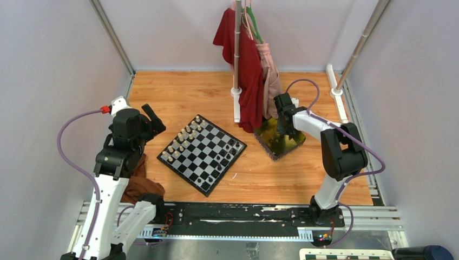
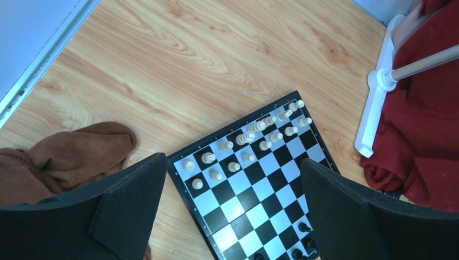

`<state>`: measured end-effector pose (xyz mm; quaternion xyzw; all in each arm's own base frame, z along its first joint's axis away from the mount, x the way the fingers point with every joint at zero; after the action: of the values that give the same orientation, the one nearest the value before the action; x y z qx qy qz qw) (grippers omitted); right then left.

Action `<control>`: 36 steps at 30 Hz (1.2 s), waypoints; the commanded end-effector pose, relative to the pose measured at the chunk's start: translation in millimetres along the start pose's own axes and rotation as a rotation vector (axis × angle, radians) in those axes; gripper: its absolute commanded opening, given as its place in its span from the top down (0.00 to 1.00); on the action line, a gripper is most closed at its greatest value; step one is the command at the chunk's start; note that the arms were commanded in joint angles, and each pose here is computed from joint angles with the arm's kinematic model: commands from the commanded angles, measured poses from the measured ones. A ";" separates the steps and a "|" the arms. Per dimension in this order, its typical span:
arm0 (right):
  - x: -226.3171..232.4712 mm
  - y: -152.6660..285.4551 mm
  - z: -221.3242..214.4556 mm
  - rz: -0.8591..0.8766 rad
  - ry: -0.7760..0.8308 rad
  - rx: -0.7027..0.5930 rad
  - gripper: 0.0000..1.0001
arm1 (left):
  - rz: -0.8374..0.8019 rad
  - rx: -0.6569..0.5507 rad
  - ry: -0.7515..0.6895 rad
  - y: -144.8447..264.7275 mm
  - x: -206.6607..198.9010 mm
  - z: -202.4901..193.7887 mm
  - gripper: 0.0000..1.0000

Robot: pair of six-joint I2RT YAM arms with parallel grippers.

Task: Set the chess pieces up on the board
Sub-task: Pick up the chess piece from the storage box, then place the chess piece on the chessboard.

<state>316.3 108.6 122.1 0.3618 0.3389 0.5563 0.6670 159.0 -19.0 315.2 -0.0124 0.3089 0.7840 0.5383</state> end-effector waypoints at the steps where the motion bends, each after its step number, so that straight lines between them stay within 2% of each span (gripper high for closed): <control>1: -8.4 7.5 -4.4 -0.005 -0.014 0.010 1.00 | 0.014 -0.006 0.011 6.2 5.9 -1.4 0.00; 7: -5.2 26.0 -6.2 0.018 0.012 -0.020 1.00 | 0.004 -0.002 0.029 9.8 8.2 -4.7 0.00; 17: 22.7 73.2 -30.6 0.098 0.155 -0.087 1.00 | -0.014 0.006 0.062 15.4 11.1 -9.9 0.00; 36: 126.9 185.5 -112.0 0.424 0.649 -0.191 1.00 | -0.053 0.016 0.104 25.6 11.8 -11.5 0.00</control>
<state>162.5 250.9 211.0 0.1965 0.3767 0.7827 0.4548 133.5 -21.3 314.1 -0.0524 0.3356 0.7665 0.5451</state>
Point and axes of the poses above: each gripper's point midway between its finger pads, its own y axis back along the fingers, its own x axis along the line the jaws close on, z = x × y, the point moved 10 cm from there along y, back along the fingers, and after that the axes turned 3 degrees about y, right-handed, at the moved point
